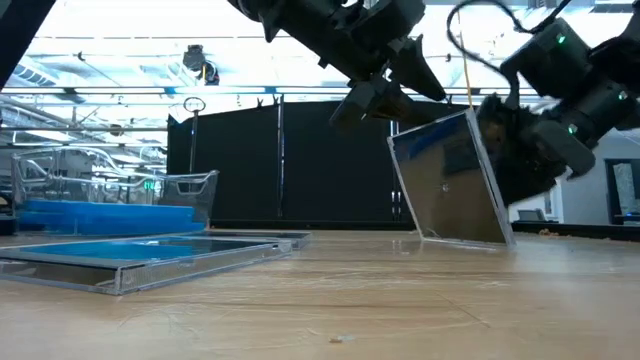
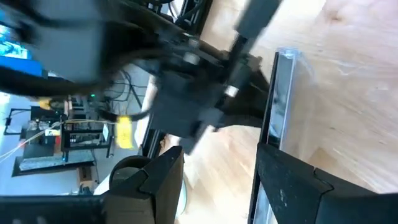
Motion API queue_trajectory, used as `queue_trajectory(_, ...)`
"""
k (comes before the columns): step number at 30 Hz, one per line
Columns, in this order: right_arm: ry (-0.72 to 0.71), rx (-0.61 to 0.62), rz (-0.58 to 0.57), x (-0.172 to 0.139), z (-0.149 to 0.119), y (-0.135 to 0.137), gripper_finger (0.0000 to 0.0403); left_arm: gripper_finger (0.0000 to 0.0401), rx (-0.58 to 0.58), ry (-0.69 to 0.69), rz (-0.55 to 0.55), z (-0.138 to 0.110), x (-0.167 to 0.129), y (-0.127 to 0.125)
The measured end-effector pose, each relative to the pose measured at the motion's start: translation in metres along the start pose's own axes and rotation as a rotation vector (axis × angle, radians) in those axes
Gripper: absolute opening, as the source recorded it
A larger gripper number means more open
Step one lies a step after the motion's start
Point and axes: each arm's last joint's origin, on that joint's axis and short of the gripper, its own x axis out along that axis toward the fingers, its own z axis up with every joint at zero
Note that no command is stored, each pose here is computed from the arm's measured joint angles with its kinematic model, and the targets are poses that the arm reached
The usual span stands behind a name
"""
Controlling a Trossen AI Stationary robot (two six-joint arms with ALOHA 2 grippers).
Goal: Pick & place jewel cases by type
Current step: Put the top black CD case into the bottom transparent bin
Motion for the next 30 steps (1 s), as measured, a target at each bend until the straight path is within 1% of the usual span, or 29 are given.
queue_trajectory(2, -0.055, 0.003, -0.045, -0.007, 0.006, -0.001, 0.0015, 0.0211, 0.001, 0.005, -0.010, -0.001, 0.001, -0.001)
queue_trajectory(5, -0.143, -0.025, -0.118, -0.019, 0.016, -0.003, 0.0009, 0.0212, 0.012, 0.039, -0.075, -0.007, 0.008, -0.014)
queue_trajectory(7, -0.198, -0.056, -0.159, -0.029, 0.022, -0.004, 0.0003, 0.0212, 0.009, 0.042, -0.060, -0.007, 0.008, -0.012)
queue_trajectory(9, -0.258, -0.083, -0.162, -0.038, 0.028, -0.004, 0.0001, 0.0212, 0.002, 0.049, -0.029, -0.005, 0.004, -0.005)
queue_trajectory(10, -0.281, -0.093, -0.146, -0.042, 0.030, -0.003, 0.0001, 0.0212, -0.003, 0.059, -0.037, -0.006, 0.003, -0.006)
queue_trajectory(12, -0.301, -0.103, -0.107, -0.048, 0.032, -0.001, 0.0001, 0.0212, -0.012, 0.082, -0.086, -0.009, 0.006, -0.013)
queue_trajectory(14, -0.279, -0.125, -0.100, -0.050, 0.029, 0.000, 0.0001, 0.0212, -0.029, 0.078, -0.136, -0.010, 0.006, -0.018)
queue_trajectory(16, -0.204, -0.151, -0.130, -0.051, 0.021, -0.002, 0.0001, 0.0211, -0.064, 0.057, -0.166, -0.009, 0.004, -0.018)
queue_trajectory(18, -0.098, -0.171, -0.212, -0.051, 0.011, -0.008, 0.0001, 0.0211, -0.112, 0.043, -0.234, -0.010, 0.002, -0.023)
queue_trajectory(20, -0.006, -0.171, -0.325, -0.051, 0.002, -0.015, 0.0001, 0.0211, -0.171, 0.028, -0.294, -0.008, 0.007, -0.033)
queue_trajectory(22, 0.053, -0.145, -0.412, -0.051, -0.004, -0.022, 0.0004, 0.0211, -0.238, 0.025, -0.316, -0.004, 0.010, -0.039)
queue_trajectory(23, 0.075, -0.130, -0.437, -0.050, -0.006, -0.025, 0.0005, 0.0211, -0.269, 0.028, -0.317, -0.003, 0.013, -0.041)
queue_trajectory(25, 0.106, -0.097, -0.468, -0.048, -0.008, -0.030, 0.0008, 0.0211, -0.317, 0.008, -0.278, 0.002, 0.017, -0.041)
queue_trajectory(27, 0.134, -0.063, -0.497, -0.044, -0.010, -0.035, 0.0008, 0.0211, -0.360, 0.027, -0.288, 0.000, 0.024, -0.046)
queue_trajectory(29, 0.192, -0.036, -0.524, -0.042, -0.015, -0.040, 0.0006, 0.0211, -0.395, 0.051, -0.282, -0.004, 0.033, -0.053)
queue_trajectory(30, 0.217, -0.020, -0.520, -0.039, -0.017, -0.042, 0.0004, 0.0211, -0.412, 0.077, -0.291, -0.007, 0.038, -0.058)
